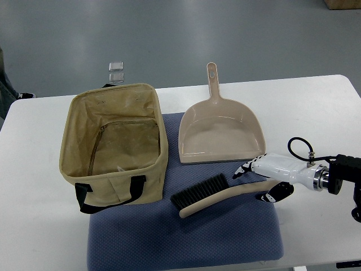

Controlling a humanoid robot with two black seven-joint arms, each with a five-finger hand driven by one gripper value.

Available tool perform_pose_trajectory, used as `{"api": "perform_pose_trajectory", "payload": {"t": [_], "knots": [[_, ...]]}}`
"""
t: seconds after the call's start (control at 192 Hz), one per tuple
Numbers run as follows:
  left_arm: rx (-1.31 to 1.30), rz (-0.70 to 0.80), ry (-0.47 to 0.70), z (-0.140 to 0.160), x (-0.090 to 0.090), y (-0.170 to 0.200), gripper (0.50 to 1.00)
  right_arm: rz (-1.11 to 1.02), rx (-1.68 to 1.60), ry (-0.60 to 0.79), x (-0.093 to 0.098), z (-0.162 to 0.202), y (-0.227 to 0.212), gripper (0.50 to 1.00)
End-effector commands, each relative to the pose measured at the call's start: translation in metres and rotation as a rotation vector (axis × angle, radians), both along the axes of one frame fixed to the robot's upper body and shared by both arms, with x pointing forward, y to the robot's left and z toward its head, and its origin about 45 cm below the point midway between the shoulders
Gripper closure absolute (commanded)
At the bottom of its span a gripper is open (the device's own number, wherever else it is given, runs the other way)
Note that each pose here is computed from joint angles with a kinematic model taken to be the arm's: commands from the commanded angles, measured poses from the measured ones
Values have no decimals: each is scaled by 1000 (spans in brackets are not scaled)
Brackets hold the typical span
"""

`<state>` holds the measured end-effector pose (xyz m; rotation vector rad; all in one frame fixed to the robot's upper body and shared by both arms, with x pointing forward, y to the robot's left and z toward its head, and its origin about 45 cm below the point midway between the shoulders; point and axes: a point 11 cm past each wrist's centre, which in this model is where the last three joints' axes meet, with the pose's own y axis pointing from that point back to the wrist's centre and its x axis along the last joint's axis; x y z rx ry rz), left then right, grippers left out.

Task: Put pink broom in yellow bag with right hand
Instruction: 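Close the right hand around the brush handle end, then lift the brush with the right hand over the tan bag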

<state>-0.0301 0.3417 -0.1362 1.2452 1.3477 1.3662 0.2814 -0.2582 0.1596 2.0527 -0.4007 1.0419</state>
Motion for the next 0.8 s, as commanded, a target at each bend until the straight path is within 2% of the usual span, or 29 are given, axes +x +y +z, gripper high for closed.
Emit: {"api": "perform_pose_trajectory", "payload": {"t": [0.0, 0.083, 0.094, 0.192, 0.437, 0.795], "knots": [[0, -1, 0, 0, 0, 0, 500, 1, -16, 2, -2, -3, -1, 826], [0, 0, 0, 0, 0, 0, 500, 1, -27, 1, -2, -5, -2, 889], [0, -1, 0, 0, 0, 0, 500, 2, -34, 4, -4, -6, -3, 912], [-1, 0, 0, 0, 0, -1, 500, -6, -40, 1, -4, -8, -3, 1000], [0, 0, 0, 0, 0, 0, 500, -30, -8, -61, 3, -1, -1, 1000], [0, -1, 0, 0, 0, 0, 500, -59, 46, -232, 40, 46, -2, 1000]]}}
